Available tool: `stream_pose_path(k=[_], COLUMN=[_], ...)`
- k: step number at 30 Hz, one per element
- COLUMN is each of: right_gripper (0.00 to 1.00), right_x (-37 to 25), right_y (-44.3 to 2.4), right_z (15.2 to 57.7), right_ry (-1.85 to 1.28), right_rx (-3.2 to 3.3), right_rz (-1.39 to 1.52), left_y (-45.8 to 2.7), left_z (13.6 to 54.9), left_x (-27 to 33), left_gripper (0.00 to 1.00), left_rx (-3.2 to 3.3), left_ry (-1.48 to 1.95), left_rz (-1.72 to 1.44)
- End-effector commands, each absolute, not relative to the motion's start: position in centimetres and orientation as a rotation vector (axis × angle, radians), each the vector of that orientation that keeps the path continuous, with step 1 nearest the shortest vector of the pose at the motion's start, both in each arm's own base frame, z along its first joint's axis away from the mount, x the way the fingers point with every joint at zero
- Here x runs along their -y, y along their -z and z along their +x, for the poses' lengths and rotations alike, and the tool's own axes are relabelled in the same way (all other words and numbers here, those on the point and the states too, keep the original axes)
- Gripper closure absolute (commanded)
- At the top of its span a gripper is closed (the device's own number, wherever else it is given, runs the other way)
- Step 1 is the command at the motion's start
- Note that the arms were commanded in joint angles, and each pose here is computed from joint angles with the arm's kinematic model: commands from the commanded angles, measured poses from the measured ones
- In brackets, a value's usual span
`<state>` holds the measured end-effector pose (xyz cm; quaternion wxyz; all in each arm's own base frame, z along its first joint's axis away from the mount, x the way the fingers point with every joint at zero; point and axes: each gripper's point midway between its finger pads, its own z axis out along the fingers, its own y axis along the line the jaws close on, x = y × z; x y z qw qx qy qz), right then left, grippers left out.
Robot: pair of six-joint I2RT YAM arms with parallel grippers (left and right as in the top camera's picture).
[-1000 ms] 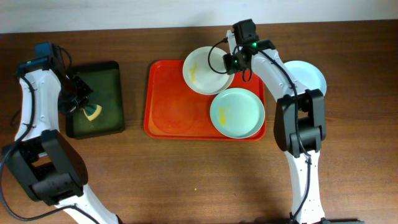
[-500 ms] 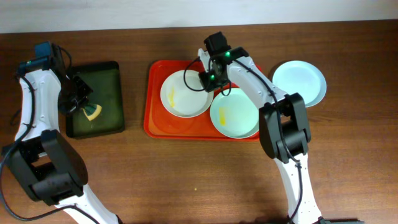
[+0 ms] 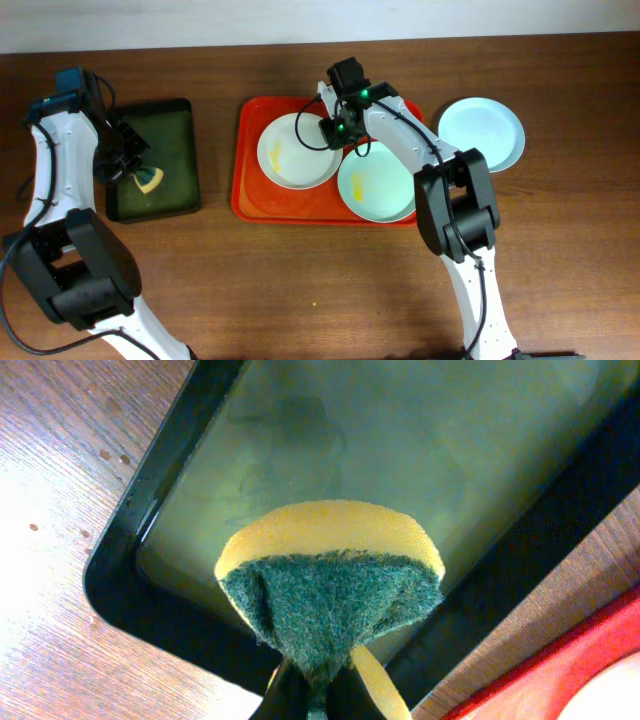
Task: Clean dirty plates on tray and stack at the side
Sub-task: 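Reach the right gripper to the white plate rim and grip it, then move the sponge with the left gripper onto the white plate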
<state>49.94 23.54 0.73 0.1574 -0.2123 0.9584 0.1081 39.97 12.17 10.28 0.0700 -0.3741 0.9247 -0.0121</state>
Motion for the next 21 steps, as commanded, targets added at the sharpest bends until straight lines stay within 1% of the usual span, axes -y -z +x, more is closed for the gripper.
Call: stream_pose_path(k=[1,4,7,12,16,21], right_gripper=[0.95,0.95,0.96,0.96,0.96,0.96], right_x=[-22.9,-24.2,-24.2,-24.3,-24.4,-24.6], right_y=[1.4,1.2,1.2,1.2,1.1,1.0], right_z=[48.1,46.9,46.9,47.0,47.4,47.4], right_ry=[-0.320,-0.465,-0.462,-0.464,-0.469,-0.470], right_rx=[-2.879,-2.916,-2.915,-2.911,-2.893,-2.889], right_rz=[-0.421,-0.380,-0.381,-0.381,-0.383,-0.387], left_y=[-10.6,-10.6,-10.2,-8.8,-6.9,-2.7], left_z=[40.4,42.1,44.3,46.6,46.6,45.0], left_x=[-12.3,-12.9,-14.0,-15.1,-15.1,-14.4], left_gripper=[1.00,1.00,1.00,1.00,1.00,1.00], left_rx=[-2.756,-2.689,-2.586,-2.463,-2.441,-2.482], left_ry=[0.045,0.047,0.030,0.011,0.018,0.024], left_rz=[-1.117,-1.090,-1.054,-1.013,-1.003,-1.016])
